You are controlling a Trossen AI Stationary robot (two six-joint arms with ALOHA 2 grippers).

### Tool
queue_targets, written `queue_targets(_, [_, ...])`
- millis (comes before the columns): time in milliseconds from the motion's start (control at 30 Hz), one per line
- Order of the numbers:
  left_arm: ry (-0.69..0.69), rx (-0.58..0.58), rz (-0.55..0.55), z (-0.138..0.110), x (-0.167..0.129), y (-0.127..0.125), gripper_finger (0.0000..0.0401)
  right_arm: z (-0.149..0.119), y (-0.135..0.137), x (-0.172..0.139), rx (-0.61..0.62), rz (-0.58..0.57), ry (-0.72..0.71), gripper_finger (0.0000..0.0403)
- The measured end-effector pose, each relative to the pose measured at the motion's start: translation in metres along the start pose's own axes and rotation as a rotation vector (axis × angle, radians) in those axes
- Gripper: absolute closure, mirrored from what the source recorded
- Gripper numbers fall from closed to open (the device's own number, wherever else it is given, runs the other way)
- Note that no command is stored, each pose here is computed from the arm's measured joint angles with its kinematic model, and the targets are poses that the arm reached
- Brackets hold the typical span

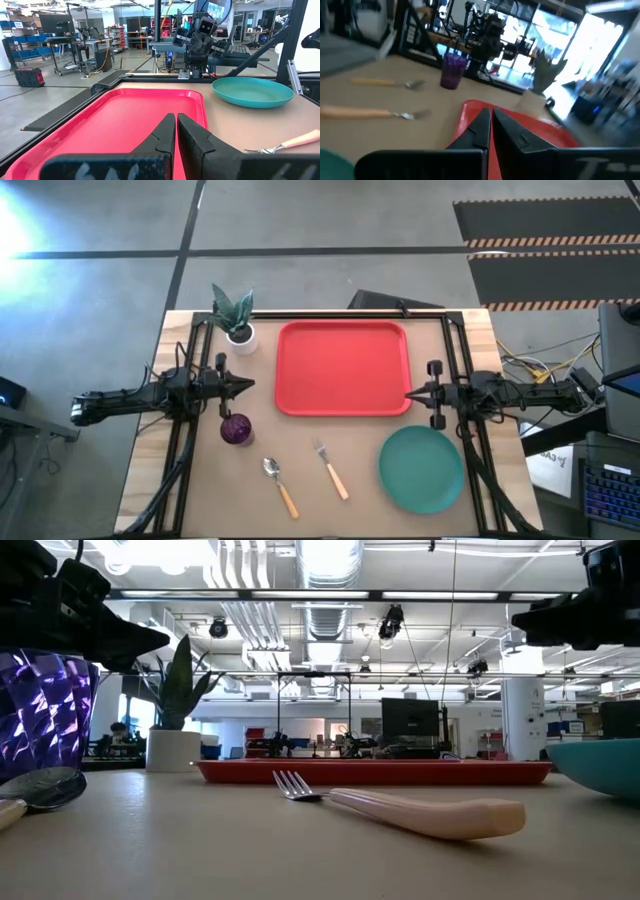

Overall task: Pick and place plate/cup/fork/spoon on tray
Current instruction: Put the violet glass cup on the red tray

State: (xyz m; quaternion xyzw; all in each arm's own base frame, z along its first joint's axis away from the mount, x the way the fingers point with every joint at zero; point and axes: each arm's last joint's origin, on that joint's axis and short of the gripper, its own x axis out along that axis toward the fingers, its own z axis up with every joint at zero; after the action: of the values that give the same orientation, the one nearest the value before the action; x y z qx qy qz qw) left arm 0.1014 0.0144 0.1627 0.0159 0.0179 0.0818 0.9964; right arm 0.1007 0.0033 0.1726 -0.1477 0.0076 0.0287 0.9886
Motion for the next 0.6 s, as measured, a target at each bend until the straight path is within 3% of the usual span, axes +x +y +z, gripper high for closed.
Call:
queue_targets(267, [0.0, 0.0, -0.001, 0.0, 0.0, 0.0, 0.0401, 0.0008, -0.0003, -0.0001, 0.132, -0.004, -0.003, 0.0394])
queue_targets(600, [0.0, 0.0, -0.003, 0.0, 0.0, -0.0001, 0.0401, 0.0011, -0.0005, -0.0002, 0.14, -0.006, -0.003, 0.0394])
